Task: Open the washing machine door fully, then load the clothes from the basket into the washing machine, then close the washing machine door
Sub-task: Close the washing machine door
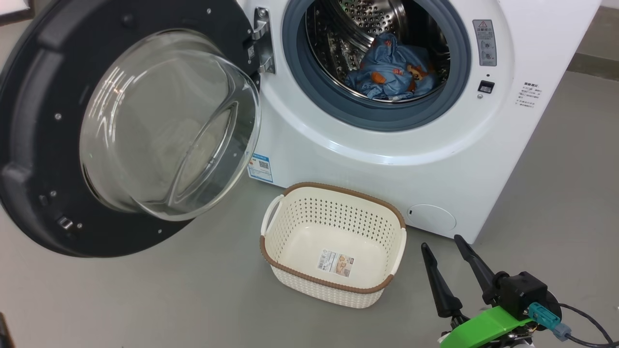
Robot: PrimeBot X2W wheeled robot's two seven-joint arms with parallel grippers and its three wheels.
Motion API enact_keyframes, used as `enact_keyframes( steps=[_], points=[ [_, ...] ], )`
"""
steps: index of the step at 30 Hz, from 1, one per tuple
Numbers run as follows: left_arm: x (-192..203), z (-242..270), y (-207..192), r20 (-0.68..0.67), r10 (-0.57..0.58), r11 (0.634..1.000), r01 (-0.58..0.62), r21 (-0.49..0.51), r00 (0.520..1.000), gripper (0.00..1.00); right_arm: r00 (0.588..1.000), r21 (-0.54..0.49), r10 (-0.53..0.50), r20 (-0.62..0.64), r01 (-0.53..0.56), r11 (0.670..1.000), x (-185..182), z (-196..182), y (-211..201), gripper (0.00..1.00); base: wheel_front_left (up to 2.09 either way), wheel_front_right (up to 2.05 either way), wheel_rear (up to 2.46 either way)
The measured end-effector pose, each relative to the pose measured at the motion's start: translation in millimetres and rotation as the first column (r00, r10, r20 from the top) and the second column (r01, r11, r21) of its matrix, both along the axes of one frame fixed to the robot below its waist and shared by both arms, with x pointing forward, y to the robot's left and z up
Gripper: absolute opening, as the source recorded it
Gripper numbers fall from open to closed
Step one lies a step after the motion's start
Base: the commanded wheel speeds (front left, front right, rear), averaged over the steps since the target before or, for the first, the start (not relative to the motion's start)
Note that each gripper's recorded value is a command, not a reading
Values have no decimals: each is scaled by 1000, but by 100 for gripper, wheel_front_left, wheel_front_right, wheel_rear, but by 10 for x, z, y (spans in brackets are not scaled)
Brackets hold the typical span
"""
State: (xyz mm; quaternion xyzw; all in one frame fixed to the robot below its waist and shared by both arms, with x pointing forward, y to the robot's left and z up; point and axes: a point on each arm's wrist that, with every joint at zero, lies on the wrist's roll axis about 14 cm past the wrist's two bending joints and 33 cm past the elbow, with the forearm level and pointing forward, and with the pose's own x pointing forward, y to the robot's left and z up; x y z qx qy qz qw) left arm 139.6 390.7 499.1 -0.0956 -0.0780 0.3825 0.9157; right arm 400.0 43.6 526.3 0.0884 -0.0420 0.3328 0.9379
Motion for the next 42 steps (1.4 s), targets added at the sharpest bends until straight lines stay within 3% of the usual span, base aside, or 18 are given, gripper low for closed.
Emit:
enact_keyframes(
  steps=[12, 19, 23, 26, 32, 37, 38, 39, 42],
  points=[
    [133, 847, 583, 230, 24, 993, -51, 111, 973, 0, 1000, 2, -9, -6, 9, 1000, 4, -18, -38, 100, 0, 0, 0],
    [238, 1024, 897, 356, 45, 999, -52, 9, 933, 0, 1000, 0, -14, -15, 14, 1000, 4, -55, -63, 100, 0, 0, 0],
    [290, 1045, 1142, 438, 98, 989, -39, -141, 894, 0, 999, 0, -18, -28, 18, 1000, 20, -100, -79, 100, 0, 0, 0],
    [364, 987, 1305, 495, 147, 957, 5, -291, 856, 0, 999, -2, -17, -40, 17, 1000, 27, -147, -80, 100, 0, 0, 0],
    [502, 929, 1522, 560, 208, 864, 117, -489, 802, 0, 998, -1, -24, -52, 24, 1000, 88, -197, -90, 100, 0, 0, 0],
    [664, 904, 1580, 590, 217, 776, 229, -588, 778, 0, 998, -7, -30, -61, 30, 1000, 133, -250, -111, 100, 0, 0, 0],
    [664, 904, 1580, 590, 217, 776, 229, -588, 778, 0, 998, -7, -30, -61, 30, 1000, 133, -250, -111, 100, 0, 0, 0],
    [739, 883, 1580, 594, 216, 743, 265, -615, 775, 0, 997, -7, -32, -70, 32, 999, 147, -284, -118, 100, 0, 0, 0],
    [803, 875, 1583, 589, 206, 724, 283, -629, 781, 0, 996, -8, -34, -77, 33, 999, 160, -314, -122, 100, 0, 0, 0]
  ],
)
